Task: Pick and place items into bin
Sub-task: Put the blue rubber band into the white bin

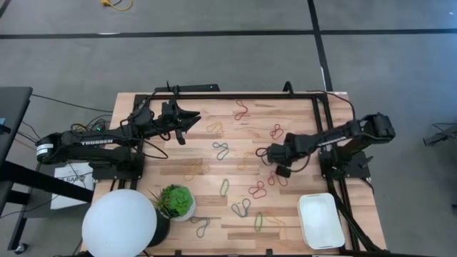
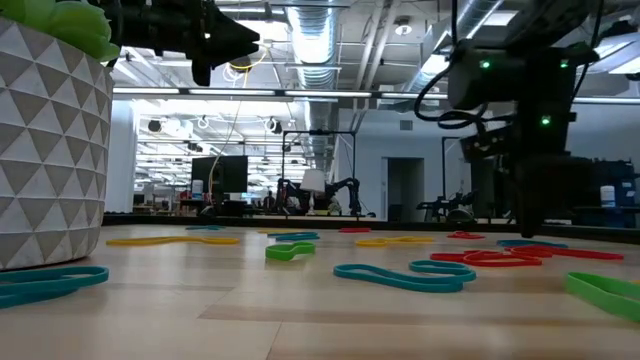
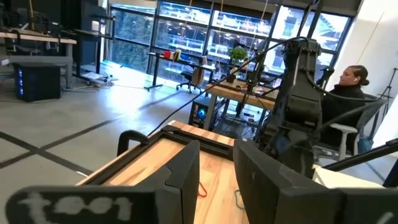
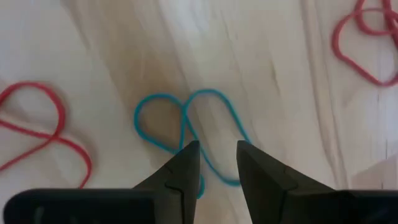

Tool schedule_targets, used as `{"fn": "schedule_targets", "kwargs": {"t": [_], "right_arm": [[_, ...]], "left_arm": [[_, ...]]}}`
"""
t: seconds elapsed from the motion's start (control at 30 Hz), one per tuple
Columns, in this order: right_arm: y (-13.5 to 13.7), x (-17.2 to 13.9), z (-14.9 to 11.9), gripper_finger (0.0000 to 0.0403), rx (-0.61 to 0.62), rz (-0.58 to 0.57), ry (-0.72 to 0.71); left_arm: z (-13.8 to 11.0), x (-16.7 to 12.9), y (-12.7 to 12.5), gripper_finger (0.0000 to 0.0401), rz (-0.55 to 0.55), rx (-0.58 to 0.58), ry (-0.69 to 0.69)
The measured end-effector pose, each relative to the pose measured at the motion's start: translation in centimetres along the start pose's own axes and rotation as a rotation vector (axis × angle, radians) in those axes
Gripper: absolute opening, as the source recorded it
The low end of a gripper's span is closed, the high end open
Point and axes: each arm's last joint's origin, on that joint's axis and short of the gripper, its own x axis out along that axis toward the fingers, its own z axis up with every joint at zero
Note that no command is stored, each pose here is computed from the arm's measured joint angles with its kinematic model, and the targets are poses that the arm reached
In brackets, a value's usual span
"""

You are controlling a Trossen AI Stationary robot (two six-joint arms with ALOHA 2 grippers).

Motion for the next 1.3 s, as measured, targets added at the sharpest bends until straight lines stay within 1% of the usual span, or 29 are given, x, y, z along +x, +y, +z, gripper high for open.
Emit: {"fn": "schedule_targets", "kwargs": {"t": [0.13,0.2,0.43,0.6,0.7,0.83,0.87,0.93,1.03,1.1,1.17,1.3], "right_arm": [[-0.6,0.5,-0.1,0.0102,0.039,0.095,0.042],[-0.7,0.6,-0.2,0.0102,0.044,0.115,0.054],[-0.6,1.3,-0.3,0.0102,0.026,0.131,0.004],[-0.7,1.8,-0.5,0.0099,0.028,0.106,-0.030],[-0.6,1.8,-0.6,0.0074,0.012,0.111,-0.035],[-0.5,1.8,-0.4,0.0014,-0.028,0.129,-0.049],[-0.4,1.7,-0.3,0.0008,-0.044,0.131,-0.056],[-0.1,1.5,-0.1,0.0012,-0.058,0.124,-0.062],[0.4,0.5,0.6,0.0009,-0.077,0.123,-0.058],[0.7,-1.0,1.3,0.0003,-0.090,0.127,-0.066],[1.0,-2.4,1.7,0.0004,-0.093,0.123,-0.032],[1.8,-6.5,2.5,0.0001,-0.066,0.116,0.006]], "left_arm": [[0.0,0.0,0.0,0.0089,0.002,0.000,0.000],[0.0,0.0,0.0,0.0089,0.002,0.000,0.000],[0.0,0.0,0.0,0.0089,0.004,0.004,-0.001],[0.0,0.0,0.0,0.0089,0.005,0.007,-0.001],[0.0,0.0,0.0,0.0089,0.005,0.007,-0.001],[0.0,0.0,0.0,0.0089,0.005,0.007,-0.001],[0.0,0.0,0.0,0.0089,0.005,0.007,-0.001],[0.0,0.0,0.0,0.0089,0.005,0.007,-0.001],[0.0,0.0,0.0,0.0089,0.005,0.007,-0.001],[0.0,0.0,0.0,0.0089,0.005,0.007,-0.001],[0.0,0.0,0.0,0.0089,0.005,0.007,-0.001],[0.0,0.0,0.0,0.0089,0.005,0.007,-0.001]]}}
